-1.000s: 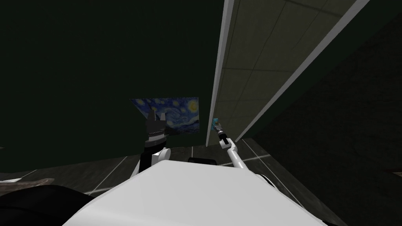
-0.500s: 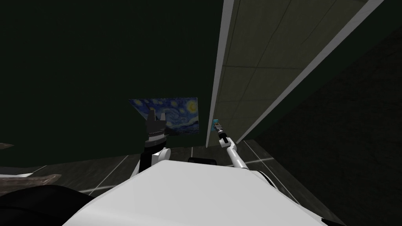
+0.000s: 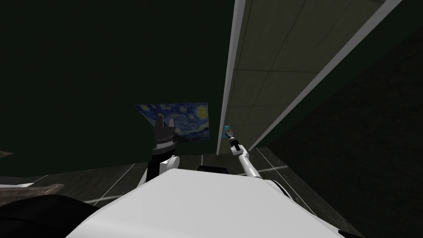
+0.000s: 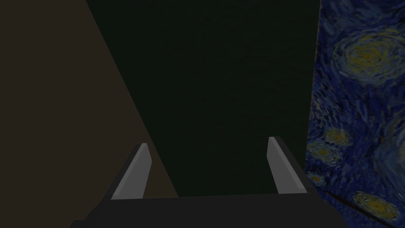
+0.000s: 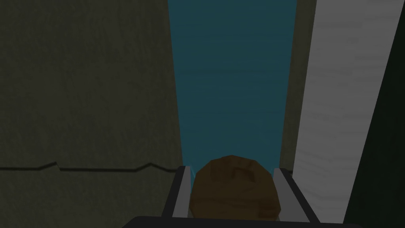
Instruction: Pull the door open
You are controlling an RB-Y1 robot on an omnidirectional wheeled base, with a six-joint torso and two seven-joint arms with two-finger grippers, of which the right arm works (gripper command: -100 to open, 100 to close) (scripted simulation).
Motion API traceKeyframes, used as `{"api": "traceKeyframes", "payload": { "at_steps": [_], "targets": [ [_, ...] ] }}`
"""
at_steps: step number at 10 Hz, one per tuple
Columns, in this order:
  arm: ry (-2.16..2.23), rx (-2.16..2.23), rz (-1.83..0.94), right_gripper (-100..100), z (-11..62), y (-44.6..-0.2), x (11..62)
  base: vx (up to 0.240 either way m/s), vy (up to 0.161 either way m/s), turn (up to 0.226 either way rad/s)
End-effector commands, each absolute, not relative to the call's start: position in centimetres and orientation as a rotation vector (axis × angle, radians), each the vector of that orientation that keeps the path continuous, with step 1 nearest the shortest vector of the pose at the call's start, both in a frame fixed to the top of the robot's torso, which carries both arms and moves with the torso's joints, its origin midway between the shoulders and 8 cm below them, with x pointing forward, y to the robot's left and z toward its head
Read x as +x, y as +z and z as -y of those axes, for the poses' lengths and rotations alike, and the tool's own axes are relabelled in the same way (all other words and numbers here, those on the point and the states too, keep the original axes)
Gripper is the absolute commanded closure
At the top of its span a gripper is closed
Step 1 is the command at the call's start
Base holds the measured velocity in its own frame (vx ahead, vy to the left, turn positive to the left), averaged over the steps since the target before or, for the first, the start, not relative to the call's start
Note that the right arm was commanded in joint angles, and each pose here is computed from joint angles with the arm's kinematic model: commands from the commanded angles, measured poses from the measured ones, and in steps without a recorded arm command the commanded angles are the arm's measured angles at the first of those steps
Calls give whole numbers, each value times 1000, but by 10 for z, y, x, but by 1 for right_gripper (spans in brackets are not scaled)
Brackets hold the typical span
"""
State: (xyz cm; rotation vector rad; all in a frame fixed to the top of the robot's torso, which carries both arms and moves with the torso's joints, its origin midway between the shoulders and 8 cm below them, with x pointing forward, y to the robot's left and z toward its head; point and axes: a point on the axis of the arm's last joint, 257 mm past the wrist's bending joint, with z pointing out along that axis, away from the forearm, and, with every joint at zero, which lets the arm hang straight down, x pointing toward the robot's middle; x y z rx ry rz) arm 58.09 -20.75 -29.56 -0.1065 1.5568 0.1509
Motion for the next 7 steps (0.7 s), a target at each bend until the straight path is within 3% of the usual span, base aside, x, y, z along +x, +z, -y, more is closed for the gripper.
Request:
{"api": "traceKeyframes", "payload": {
  "at_steps": [1,7],
  "targets": [
    [185,-70,-1557,100,207,-295,581,-26,1,33],
    [320,71,-1553,100,205,-292,582,-58,-3,26]
  ]
}}
